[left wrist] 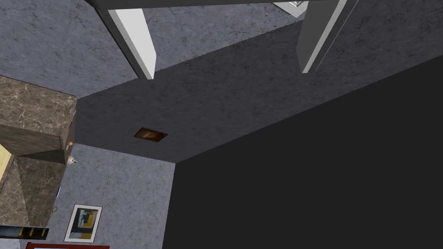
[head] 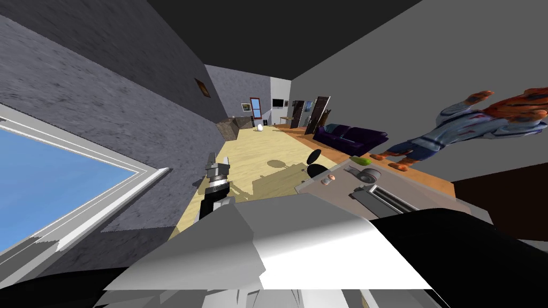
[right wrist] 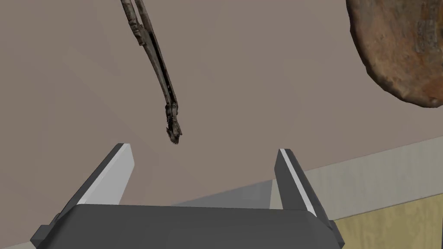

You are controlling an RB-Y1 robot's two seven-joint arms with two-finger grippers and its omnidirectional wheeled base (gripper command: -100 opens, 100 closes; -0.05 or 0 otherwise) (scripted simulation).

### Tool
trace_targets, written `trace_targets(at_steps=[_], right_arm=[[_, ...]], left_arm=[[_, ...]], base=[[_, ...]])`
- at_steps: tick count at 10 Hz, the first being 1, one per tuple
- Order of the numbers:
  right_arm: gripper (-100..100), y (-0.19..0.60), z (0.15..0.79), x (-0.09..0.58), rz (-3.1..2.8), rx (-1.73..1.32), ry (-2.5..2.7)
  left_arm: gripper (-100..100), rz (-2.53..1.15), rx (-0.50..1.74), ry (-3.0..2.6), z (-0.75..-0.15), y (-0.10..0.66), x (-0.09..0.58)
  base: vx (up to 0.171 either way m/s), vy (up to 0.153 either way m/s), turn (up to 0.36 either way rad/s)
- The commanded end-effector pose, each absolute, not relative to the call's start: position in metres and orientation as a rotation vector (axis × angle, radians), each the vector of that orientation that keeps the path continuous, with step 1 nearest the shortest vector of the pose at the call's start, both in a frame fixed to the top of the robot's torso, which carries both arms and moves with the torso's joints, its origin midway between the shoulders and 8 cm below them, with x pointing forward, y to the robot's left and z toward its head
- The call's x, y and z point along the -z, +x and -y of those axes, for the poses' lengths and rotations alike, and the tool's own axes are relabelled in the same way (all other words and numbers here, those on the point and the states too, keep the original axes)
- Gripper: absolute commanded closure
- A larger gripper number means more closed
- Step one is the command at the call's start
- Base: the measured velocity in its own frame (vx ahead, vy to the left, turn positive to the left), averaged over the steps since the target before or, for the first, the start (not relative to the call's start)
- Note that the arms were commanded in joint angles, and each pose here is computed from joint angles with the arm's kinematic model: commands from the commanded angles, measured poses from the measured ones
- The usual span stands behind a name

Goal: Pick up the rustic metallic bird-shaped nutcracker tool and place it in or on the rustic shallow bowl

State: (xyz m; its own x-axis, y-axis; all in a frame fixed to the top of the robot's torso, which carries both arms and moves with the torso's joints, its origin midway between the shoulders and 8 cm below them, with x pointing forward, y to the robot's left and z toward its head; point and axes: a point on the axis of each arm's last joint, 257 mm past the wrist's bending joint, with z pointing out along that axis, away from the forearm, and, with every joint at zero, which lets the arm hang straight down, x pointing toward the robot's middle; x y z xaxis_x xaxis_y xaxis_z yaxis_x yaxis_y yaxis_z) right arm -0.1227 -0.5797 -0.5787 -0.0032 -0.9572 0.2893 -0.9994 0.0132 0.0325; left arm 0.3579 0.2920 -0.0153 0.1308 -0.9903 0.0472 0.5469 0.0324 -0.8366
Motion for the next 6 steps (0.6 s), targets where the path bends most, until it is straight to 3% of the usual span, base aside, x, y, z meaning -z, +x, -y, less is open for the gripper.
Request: trace_targets(at_steps=[1, 6], right_arm=[[-100, -0.118, 0.587, 0.579, 2.023, -0.291, 2.065], [-100, -0.094, 0.607, 0.577, 1.867, -0.387, 2.179]], left_arm=[[0, -0.677, 1.334, -0.843, -0.292, 0.358, 0.015], [0, -0.677, 1.334, -0.843, -0.292, 0.358, 0.015]], base=[[-0.022, -0.026, 0.071], [-0.037, -0.035, 0.051]])
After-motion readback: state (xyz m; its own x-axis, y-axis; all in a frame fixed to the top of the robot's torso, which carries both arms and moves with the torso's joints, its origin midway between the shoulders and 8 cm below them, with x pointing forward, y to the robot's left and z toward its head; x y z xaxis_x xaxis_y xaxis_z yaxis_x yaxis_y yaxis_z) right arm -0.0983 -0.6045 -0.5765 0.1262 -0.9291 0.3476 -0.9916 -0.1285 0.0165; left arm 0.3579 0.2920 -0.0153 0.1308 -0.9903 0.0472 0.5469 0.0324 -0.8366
